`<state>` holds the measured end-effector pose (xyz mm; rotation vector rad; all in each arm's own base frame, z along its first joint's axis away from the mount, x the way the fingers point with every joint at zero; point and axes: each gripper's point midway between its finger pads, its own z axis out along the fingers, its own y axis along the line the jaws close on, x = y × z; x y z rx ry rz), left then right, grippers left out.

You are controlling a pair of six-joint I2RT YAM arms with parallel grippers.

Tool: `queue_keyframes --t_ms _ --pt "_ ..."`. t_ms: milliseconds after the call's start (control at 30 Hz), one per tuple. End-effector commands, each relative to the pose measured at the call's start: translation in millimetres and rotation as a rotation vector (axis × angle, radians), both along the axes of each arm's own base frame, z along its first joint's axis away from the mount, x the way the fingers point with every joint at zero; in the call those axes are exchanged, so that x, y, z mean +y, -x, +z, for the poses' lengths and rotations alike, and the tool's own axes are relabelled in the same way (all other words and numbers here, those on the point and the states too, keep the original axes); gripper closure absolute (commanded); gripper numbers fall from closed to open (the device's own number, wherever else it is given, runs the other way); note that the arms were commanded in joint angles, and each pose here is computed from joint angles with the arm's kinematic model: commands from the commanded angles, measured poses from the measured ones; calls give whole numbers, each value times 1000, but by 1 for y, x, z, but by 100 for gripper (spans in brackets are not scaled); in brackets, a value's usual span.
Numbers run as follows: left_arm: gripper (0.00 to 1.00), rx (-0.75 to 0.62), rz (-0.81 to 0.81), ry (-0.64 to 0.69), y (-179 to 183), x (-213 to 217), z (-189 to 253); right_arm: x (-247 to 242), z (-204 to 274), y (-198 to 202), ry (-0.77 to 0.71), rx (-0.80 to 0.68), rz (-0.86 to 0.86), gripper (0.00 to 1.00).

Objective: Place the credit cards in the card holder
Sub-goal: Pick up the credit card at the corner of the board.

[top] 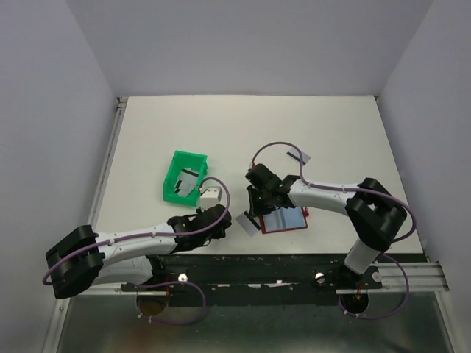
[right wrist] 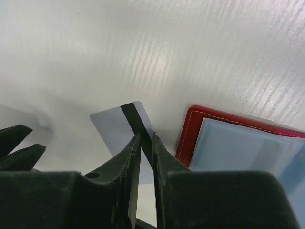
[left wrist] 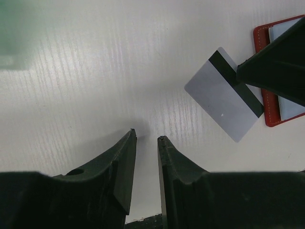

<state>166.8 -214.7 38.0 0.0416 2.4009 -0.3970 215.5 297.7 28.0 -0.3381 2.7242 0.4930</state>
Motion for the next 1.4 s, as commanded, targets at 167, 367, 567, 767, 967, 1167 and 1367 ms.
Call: queue_keyframes --t_ms 167,367,567,767,967,1167,1367 --pt "57 -4 17 30 3 5 3 -5 -25 10 40 48 30 70" --pt "55 -4 21 32 3 4 3 -1 -32 30 4 99 87 67" --pt "55 -1 30 37 3 5 2 4 -34 55 14 124 137 67" --pt "54 7 32 25 5 9 -3 5 -39 80 17 155 171 67" --pt "54 15 32 23 7 11 -7 7 -39 93 -7 173 188 67" --pt "54 9 35 24 4 7 -7 12 -28 98 -64 168 194 67" --pt "54 -37 24 33 -8 -2 4 -12 16 73 -123 -35 12 64"
